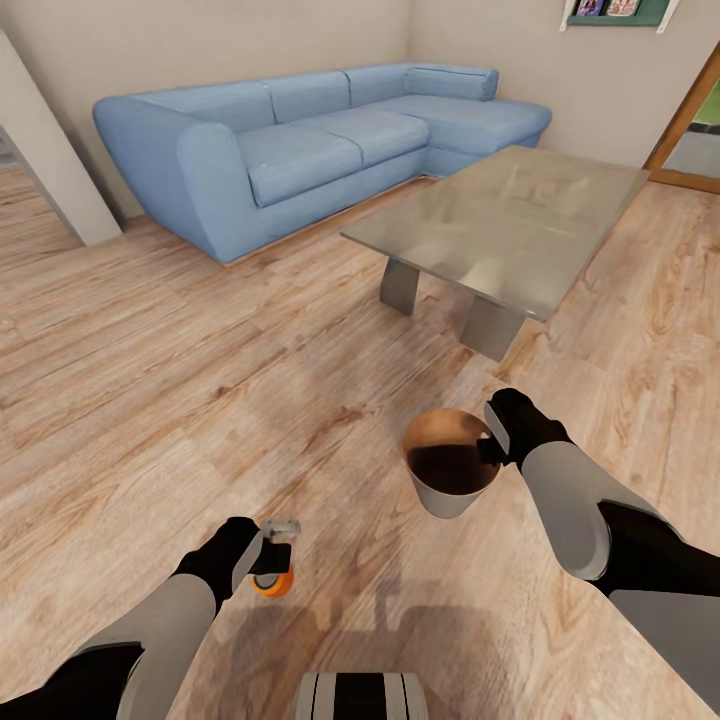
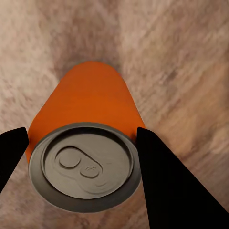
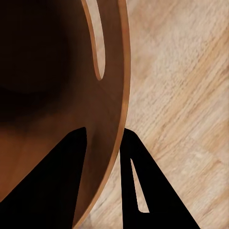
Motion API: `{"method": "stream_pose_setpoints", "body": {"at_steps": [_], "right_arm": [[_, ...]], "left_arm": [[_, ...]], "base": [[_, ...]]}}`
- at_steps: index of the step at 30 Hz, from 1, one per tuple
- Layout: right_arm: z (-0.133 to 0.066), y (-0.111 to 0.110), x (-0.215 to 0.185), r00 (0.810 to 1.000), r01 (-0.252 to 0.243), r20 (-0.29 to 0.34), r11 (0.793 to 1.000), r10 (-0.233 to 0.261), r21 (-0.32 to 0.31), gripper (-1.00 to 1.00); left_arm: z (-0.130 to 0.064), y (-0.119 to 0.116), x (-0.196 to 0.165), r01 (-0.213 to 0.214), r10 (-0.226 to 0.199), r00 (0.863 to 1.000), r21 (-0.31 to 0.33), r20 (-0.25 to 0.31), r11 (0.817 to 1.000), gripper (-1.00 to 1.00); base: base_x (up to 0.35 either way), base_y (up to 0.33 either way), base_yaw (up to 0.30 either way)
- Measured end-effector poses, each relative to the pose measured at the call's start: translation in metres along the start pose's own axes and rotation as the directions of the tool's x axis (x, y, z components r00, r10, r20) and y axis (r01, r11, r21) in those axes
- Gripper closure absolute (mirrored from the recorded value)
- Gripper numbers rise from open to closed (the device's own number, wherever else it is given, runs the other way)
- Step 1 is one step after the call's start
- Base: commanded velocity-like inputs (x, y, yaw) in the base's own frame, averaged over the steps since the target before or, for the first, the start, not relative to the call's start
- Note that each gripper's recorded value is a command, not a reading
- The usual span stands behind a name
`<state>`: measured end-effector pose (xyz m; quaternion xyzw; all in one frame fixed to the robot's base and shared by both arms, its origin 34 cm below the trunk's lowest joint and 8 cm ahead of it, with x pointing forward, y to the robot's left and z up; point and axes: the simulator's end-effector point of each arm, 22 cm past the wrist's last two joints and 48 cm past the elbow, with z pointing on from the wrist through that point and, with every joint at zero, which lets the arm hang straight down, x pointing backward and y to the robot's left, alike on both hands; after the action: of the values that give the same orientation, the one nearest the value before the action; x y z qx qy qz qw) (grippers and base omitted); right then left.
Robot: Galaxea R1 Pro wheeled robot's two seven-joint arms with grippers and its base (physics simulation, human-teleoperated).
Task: Put the three can of soda from the living room inside the tash can in the kitchen.
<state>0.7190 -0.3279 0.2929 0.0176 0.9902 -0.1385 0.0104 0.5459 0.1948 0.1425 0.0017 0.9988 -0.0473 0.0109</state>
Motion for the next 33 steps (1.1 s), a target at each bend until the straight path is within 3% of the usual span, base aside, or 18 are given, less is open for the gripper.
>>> {"method": "stream_pose_setpoints", "body": {"at_steps": [19, 26, 33], "right_arm": [[-0.001, 0.001, -0.001, 1.000, 0.004, 0.002, 1.000, -0.004, 0.003, 1.00], [-0.001, 0.001, -0.001, 1.000, 0.006, 0.002, 1.000, -0.006, 0.004, 1.00], [-0.001, 0.001, -0.001, 1.000, 0.007, 0.002, 1.000, -0.007, 0.004, 1.00]], "left_arm": [[-0.011, 0.001, -0.022, -0.013, 0.013, 0.999, -0.011, 0.041, 1.000, 1.00], [-0.039, 0.006, -0.057, -0.002, 0.004, 0.997, -0.022, 0.080, 1.000, 1.00], [-0.067, 0.014, -0.065, 0.017, -0.012, 0.994, -0.039, 0.105, 0.999, 1.00]], "base": [[0.000, 0.000, 0.000], [0.000, 0.000, 0.000], [0.000, 0.000, 0.000]]}}
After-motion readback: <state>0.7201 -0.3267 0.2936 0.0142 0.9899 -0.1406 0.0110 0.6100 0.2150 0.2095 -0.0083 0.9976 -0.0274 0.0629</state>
